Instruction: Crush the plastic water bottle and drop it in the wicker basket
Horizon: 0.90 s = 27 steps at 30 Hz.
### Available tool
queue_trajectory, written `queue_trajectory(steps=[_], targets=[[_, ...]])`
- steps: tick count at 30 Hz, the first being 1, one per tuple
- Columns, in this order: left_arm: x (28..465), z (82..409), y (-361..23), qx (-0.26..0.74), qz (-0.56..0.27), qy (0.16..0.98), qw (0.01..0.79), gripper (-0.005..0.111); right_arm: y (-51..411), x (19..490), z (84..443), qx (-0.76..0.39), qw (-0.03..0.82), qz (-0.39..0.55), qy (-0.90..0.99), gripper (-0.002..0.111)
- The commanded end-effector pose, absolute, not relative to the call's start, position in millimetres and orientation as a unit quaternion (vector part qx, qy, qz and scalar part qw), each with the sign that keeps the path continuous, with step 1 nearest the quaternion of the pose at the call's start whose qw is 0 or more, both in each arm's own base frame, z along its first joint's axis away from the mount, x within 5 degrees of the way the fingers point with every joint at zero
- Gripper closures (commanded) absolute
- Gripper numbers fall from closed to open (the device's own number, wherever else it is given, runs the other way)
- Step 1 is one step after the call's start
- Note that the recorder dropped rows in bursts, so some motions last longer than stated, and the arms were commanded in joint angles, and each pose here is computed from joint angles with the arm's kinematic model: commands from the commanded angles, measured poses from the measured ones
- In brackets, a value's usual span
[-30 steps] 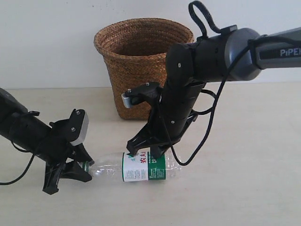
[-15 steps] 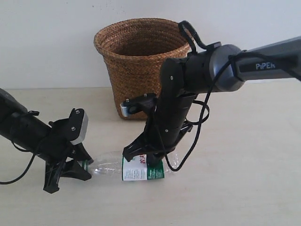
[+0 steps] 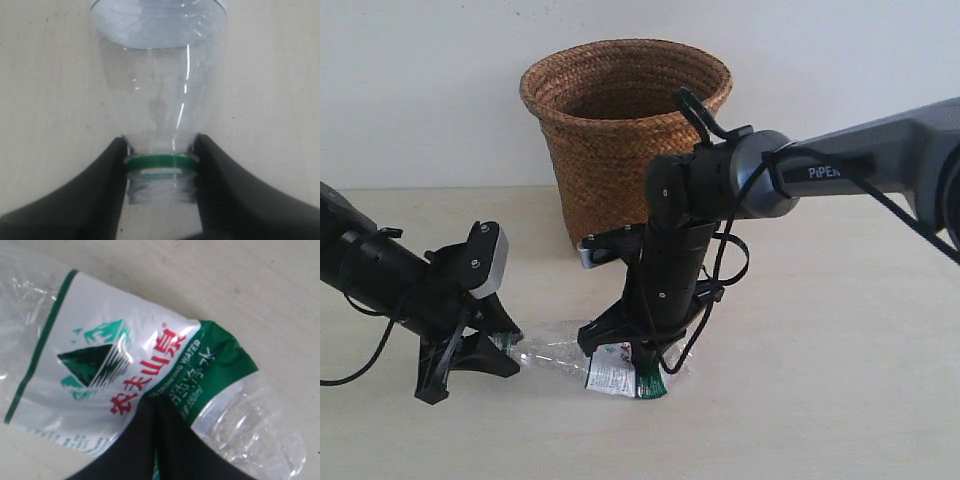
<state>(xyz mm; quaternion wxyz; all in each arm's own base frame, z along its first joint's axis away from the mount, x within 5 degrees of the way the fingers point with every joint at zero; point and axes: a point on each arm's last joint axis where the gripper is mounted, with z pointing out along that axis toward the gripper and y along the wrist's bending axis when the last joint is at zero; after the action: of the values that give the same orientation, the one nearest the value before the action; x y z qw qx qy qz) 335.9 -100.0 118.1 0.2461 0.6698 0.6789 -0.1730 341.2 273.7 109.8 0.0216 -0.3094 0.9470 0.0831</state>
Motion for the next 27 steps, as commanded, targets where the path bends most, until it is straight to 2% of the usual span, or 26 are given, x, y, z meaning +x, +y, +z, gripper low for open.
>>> queue_trajectory(steps=[1,6,11,14,19,23,27], targets=[[333.0,116.8,-101.7,0.674,-0.182,0.675,0.240,0.103,262.2,331.1,59.2,-0.322,-0.064,0.032,0.944,0.108],[333.0,116.8,-101.7,0.674,-0.182,0.675,0.240,0.103,271.0,342.8,106.7,-0.326,0.007,0.054,0.944,0.108],[333.3,116.7,-101.6,0.673,-0.180,0.676,0.240,0.103,274.6,346.6,175.6,-0.323,0.106,0.091,0.936,0.108],[333.3,116.7,-101.6,0.673,-0.180,0.676,0.240,0.103,273.4,343.2,202.0,-0.320,0.134,0.107,0.932,0.108],[333.3,116.7,-101.6,0.673,-0.180,0.676,0.240,0.103,276.6,337.8,208.4,-0.324,0.126,0.138,0.927,0.108],[333.3,116.7,-101.6,0.673,-0.180,0.676,0.240,0.103,285.2,335.1,198.9,-0.323,0.104,0.182,0.923,0.108],[333.3,116.7,-101.6,0.673,-0.180,0.676,0.240,0.103,289.5,335.0,185.7,-0.323,0.089,0.188,0.923,0.108]])
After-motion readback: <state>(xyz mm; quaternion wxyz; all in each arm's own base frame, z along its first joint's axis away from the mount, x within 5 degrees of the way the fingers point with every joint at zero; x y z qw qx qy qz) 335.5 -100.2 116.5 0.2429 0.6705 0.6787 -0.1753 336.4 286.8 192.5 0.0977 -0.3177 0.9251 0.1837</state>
